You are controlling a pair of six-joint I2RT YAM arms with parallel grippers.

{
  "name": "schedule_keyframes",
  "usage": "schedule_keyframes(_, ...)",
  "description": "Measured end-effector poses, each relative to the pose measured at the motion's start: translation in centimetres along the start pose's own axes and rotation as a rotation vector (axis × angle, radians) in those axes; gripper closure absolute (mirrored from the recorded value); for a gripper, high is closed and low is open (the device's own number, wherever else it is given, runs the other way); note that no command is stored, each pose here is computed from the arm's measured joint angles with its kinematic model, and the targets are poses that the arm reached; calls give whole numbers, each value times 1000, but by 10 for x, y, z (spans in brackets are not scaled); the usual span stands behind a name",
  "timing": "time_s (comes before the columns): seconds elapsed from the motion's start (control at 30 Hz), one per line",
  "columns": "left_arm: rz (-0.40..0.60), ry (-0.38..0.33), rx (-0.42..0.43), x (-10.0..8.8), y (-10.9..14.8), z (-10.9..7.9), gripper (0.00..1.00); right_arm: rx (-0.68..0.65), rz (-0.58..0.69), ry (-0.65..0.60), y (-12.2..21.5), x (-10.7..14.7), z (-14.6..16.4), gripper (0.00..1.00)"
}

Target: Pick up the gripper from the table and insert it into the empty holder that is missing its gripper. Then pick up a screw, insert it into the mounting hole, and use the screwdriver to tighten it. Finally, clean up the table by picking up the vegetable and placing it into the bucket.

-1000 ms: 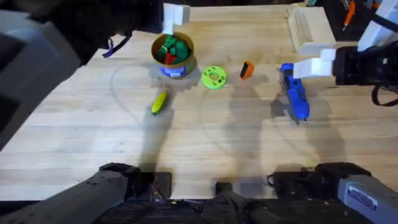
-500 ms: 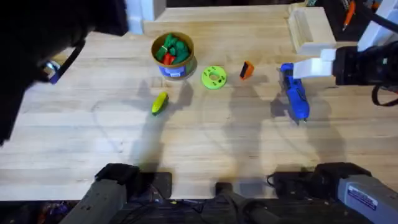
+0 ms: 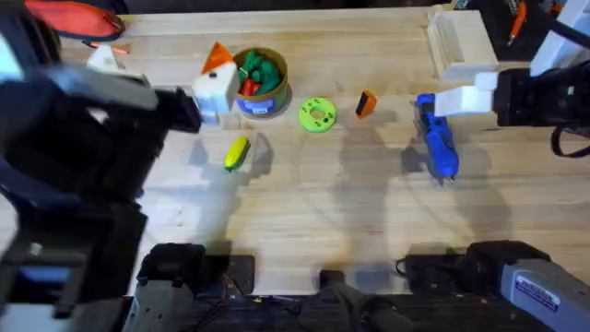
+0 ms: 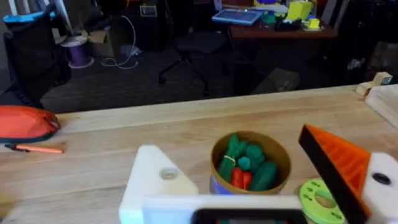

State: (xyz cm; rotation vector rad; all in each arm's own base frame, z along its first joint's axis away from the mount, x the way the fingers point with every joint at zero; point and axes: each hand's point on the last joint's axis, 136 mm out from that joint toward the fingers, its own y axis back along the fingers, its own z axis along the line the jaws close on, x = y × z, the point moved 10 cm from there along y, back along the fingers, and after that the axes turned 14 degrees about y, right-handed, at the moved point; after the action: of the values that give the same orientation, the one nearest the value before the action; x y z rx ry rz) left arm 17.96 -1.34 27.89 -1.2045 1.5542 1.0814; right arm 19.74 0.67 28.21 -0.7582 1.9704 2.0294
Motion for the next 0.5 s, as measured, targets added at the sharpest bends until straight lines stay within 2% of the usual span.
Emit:
schedule_keyframes(0.27,-39,12,34,49,14,8,15,0,0,0,0,0,0,9)
schedule_keyframes(0.5,-77,4,77,70,23,10,15,0,0,0,0,0,0,9)
